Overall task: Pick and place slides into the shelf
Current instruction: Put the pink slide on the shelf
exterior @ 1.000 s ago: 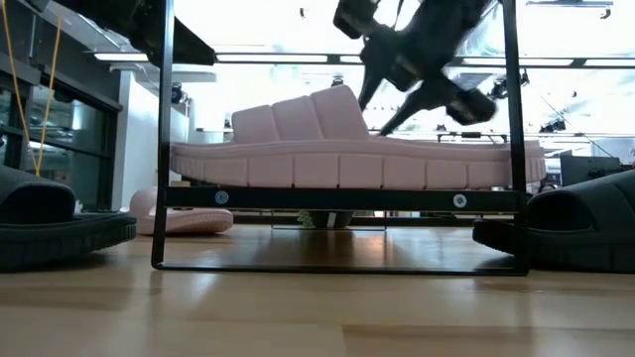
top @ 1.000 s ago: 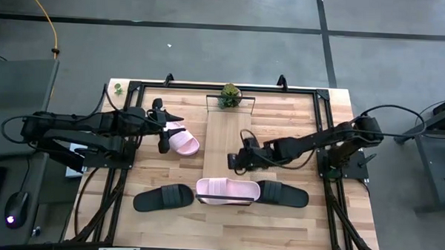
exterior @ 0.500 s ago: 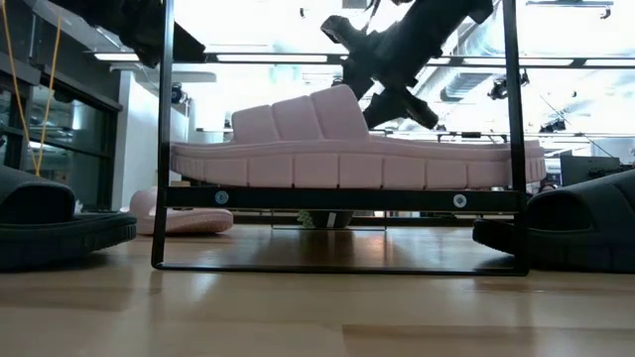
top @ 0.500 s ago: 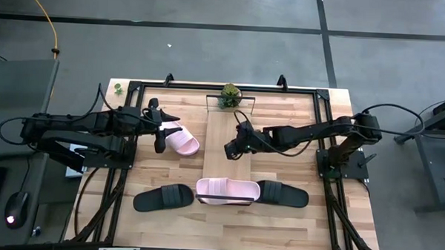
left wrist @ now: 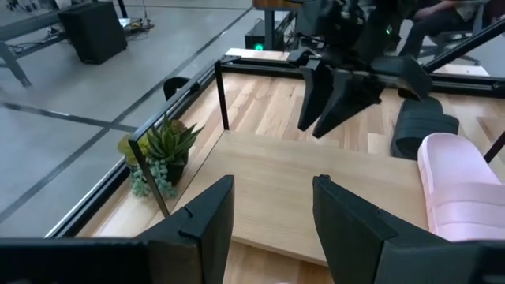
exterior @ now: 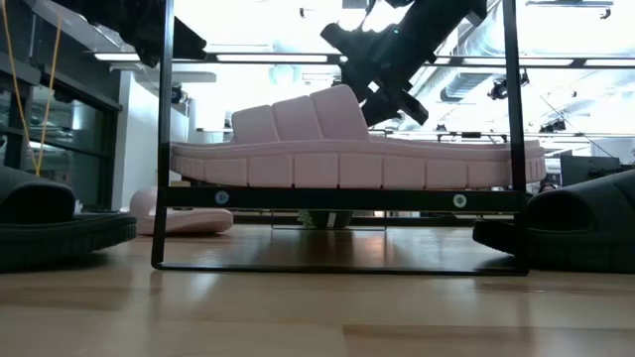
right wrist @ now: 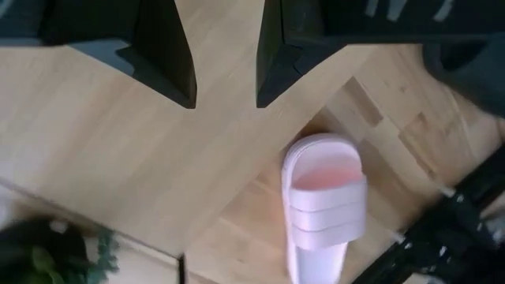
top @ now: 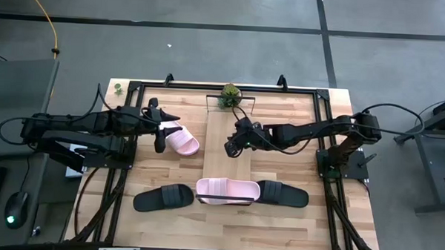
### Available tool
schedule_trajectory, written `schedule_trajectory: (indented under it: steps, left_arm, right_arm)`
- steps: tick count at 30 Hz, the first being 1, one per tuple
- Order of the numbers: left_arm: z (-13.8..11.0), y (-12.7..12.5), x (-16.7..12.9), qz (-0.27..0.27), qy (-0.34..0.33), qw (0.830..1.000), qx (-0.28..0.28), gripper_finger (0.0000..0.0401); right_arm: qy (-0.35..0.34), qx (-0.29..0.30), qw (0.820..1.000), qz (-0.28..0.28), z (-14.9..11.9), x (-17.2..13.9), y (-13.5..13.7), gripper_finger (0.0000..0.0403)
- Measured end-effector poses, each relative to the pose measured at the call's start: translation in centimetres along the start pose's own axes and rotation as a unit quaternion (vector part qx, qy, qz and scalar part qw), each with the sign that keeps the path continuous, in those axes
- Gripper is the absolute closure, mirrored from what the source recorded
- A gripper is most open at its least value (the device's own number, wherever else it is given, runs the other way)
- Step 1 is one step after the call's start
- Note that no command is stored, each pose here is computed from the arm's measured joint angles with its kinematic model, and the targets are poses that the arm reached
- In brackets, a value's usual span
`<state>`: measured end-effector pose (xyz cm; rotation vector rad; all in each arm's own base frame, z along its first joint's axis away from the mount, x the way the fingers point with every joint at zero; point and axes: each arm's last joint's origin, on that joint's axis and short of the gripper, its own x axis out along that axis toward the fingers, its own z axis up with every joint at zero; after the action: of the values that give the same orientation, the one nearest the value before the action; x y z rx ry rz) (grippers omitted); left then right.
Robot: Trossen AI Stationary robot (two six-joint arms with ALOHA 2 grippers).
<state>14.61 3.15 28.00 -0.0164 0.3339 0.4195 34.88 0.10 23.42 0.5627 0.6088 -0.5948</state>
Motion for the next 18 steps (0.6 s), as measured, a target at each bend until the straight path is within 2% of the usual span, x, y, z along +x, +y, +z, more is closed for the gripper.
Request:
schedule_trajectory:
  steps: [3, 10, 18]
  left_arm:
    - [0.1, 0.0, 0.0, 0.002, -0.005, 1.000, 0.004, 0.0245]
    - [0.8, 0.1, -0.1, 0.025, -0.034, 0.999, 0.008, 0.0245]
    - [2.0, 0.3, -0.8, 0.026, -0.032, 0.999, -0.011, 0.0245]
  right_arm:
    - [-0.013, -0.044, 0.999, 0.005, 0.1, 0.0, 0.2, 0.0279]
    - [-0.032, -0.159, 0.985, 0.066, 1.7, -0.2, 1.0, 0.0279]
    - [-0.052, -0.245, 0.966, 0.061, 2.8, -0.4, 1.0, 0.0279]
